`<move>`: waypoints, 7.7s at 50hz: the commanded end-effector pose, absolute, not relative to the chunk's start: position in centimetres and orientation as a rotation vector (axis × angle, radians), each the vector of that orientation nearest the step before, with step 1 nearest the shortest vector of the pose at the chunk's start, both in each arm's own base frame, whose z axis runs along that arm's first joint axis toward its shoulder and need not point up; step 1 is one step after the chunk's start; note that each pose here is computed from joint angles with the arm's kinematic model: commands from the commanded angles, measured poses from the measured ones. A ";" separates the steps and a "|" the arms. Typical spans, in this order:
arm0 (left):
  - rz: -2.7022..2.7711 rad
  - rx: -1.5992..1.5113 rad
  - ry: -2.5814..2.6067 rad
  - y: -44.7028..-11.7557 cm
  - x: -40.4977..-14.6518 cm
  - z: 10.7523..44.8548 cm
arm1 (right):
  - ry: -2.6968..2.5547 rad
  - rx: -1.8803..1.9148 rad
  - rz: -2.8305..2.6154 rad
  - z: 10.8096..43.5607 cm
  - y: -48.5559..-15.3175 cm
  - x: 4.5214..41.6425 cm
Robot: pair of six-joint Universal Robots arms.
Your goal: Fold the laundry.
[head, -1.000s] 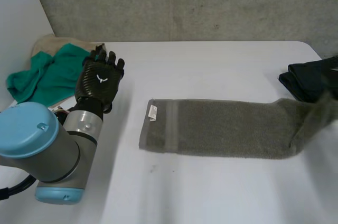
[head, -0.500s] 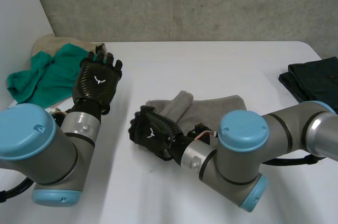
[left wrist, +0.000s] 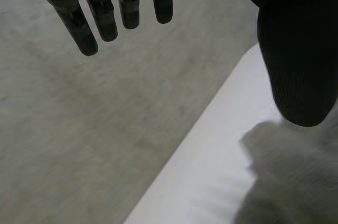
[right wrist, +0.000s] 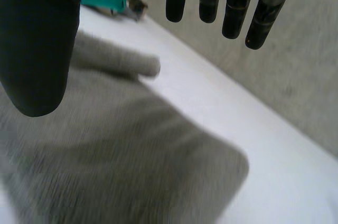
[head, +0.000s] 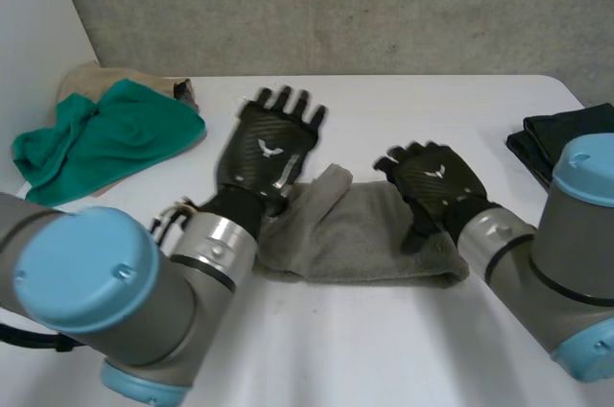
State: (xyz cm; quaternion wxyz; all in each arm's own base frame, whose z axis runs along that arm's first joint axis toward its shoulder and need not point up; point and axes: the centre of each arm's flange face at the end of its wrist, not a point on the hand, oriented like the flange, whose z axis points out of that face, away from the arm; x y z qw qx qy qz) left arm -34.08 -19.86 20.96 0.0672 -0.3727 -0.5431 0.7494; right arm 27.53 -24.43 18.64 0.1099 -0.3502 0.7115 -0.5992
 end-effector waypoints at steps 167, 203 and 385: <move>1.798 -1.154 -1.702 -21.8 -32.6 28.2 | 1.855 -1.235 -1.857 10.3 -19.0 34.4; 1.765 -1.145 -1.725 -21.5 -32.5 27.3 | 1.958 -1.121 -1.955 12.8 -27.9 33.1; 1.837 -0.848 -2.006 -25.4 -30.2 20.2 | 2.092 -1.062 -1.917 20.6 -26.8 25.0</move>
